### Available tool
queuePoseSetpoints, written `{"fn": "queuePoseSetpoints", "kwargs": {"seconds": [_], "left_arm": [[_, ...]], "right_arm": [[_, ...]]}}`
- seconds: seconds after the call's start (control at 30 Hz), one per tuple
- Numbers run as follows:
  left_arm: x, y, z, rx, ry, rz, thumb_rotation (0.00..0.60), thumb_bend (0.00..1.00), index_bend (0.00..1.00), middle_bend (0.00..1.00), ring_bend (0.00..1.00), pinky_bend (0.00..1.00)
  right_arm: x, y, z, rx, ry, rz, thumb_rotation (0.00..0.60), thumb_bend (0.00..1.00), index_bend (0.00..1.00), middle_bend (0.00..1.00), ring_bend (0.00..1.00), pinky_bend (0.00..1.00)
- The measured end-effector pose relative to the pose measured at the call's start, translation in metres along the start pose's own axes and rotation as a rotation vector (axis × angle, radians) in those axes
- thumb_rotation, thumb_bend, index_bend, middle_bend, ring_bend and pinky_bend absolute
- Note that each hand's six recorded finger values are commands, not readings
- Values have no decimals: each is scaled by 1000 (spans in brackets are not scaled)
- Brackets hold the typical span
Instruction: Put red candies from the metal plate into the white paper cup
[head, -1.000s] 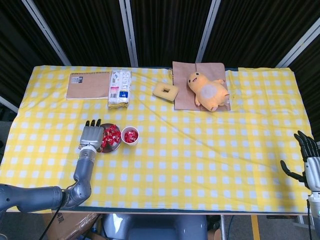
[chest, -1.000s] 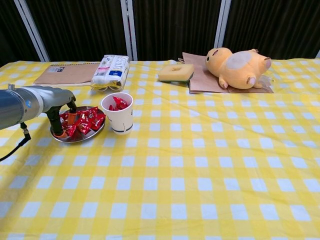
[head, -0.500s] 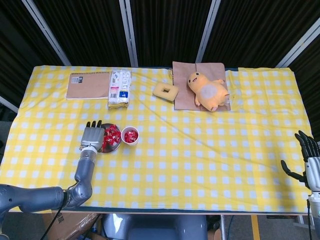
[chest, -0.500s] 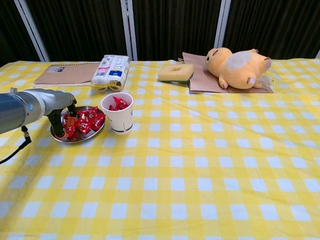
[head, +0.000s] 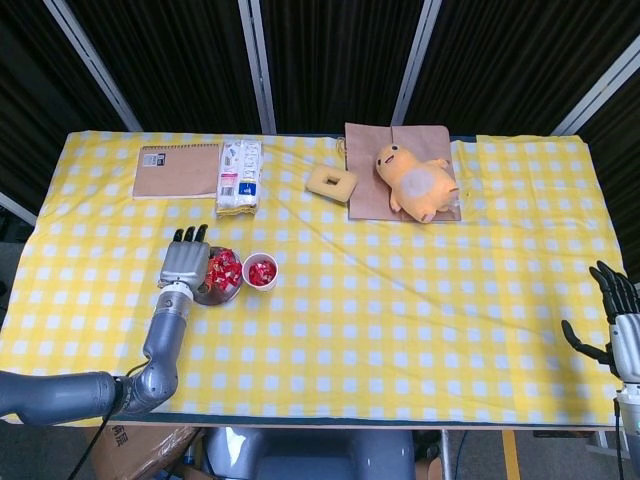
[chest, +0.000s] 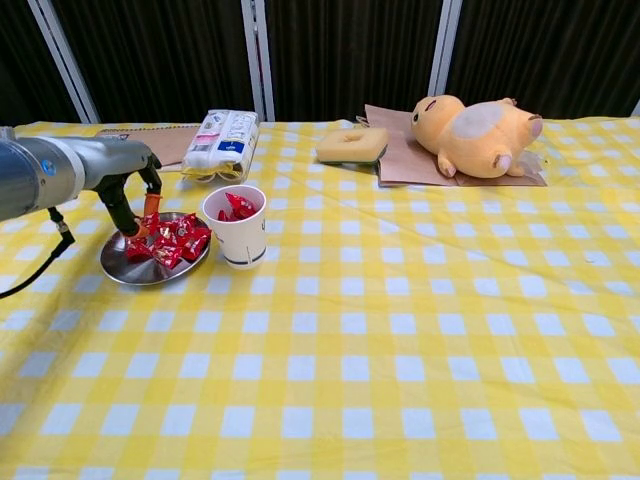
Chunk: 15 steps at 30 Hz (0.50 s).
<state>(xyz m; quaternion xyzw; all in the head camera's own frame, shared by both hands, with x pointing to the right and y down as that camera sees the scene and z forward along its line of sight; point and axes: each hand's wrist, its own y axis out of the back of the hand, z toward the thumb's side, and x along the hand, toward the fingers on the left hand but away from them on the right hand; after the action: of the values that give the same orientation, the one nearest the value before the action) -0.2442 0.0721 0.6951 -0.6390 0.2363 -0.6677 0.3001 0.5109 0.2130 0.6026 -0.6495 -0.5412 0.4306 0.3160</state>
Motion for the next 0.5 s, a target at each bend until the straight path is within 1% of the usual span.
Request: {"fn": "queuePoseSetpoints", "kwargs": {"seconds": [0.2, 0.27, 0.37, 0.5], "left_arm": [[-16, 40, 21, -91, -85, 107, 600, 380, 542, 0, 0, 16], [-18, 48, 26, -106, -99, 130, 600, 380, 537, 0, 0, 16], [-20, 51, 38, -118, -123, 136, 600, 379, 534, 0, 0, 16], [-21, 48, 57, -113, -149, 128, 600, 379, 533, 0, 0, 16]], "right_arm": [[0, 0, 0, 1, 1, -2, 600, 409, 0, 0, 0, 0], [0, 0, 0, 0, 1, -2, 600, 409, 0, 0, 0, 0], [0, 1, 0, -1, 0, -4, 600, 409, 0, 0, 0, 0], [0, 2, -1, -5, -2, -7, 600, 410, 0, 0, 0, 0]]}}
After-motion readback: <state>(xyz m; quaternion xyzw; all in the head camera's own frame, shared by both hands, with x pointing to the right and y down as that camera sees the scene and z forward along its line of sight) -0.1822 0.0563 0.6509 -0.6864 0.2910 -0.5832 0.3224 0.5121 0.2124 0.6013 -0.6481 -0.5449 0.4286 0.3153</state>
